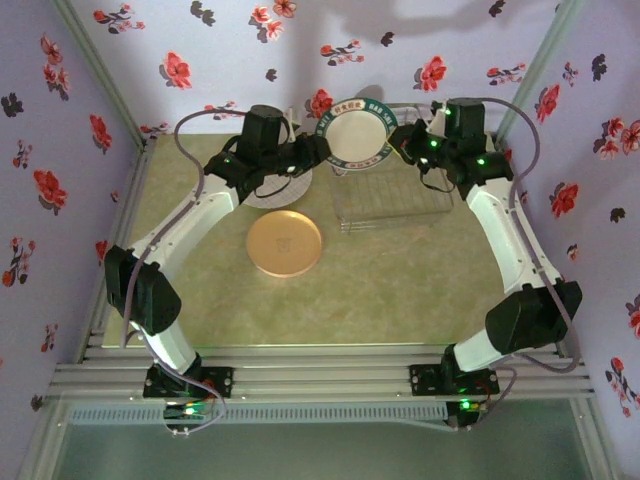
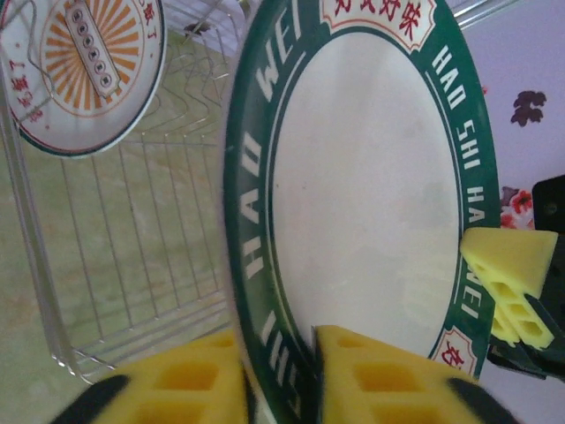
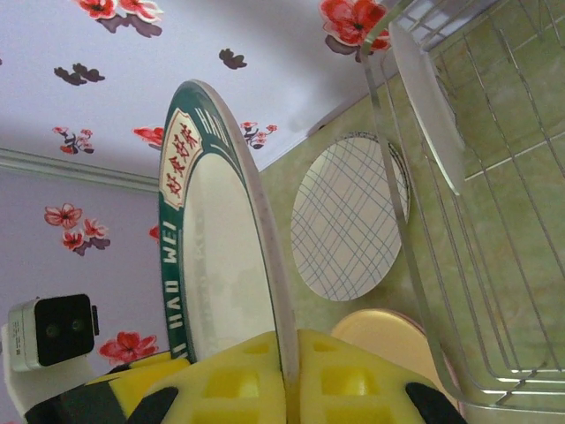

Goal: Unload the plates from the dish rack

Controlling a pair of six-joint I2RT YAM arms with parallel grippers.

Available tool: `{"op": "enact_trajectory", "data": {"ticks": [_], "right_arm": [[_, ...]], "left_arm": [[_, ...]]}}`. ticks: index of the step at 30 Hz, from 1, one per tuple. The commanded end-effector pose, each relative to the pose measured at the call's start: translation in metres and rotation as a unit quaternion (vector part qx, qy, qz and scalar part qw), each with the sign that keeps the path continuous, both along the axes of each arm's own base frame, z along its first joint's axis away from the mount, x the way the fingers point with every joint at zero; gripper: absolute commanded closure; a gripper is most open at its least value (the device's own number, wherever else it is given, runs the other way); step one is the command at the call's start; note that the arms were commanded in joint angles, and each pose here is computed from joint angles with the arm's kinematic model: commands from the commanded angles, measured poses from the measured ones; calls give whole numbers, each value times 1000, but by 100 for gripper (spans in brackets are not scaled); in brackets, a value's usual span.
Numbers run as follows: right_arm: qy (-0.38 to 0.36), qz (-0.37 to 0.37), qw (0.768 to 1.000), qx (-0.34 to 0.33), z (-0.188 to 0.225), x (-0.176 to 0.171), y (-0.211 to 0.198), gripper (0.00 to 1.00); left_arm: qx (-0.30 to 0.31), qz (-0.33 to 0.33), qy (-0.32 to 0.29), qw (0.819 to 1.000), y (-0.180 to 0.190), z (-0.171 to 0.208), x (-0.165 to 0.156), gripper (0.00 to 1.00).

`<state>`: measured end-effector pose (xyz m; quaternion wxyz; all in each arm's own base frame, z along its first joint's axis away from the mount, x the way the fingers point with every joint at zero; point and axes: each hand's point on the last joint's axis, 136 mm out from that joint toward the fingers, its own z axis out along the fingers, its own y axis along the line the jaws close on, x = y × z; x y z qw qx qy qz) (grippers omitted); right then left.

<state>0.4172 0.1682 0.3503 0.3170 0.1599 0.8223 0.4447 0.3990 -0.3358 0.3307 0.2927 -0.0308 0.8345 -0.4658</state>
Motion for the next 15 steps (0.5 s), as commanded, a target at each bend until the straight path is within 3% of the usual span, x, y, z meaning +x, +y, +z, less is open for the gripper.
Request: {"op": "enact_trajectory", "data": {"ticks": [1,3,11,15], "right_arm": [[-38,13,999,26,28,-8,5,100],[-36,12,999,27,26,-8,6,100],[-38,21,999,12,23,-10,10,100],[-38,19,999,-20,19,-13,8,70]], "left_arm": [[-7,-1,-11,1000,-4,11,1,91],[-7,1,-9,1000,-3,10,1,100],[-16,6,-16,1000,3,17,-2,100],[-36,14,-27,999,15,30,-3,100]]}}
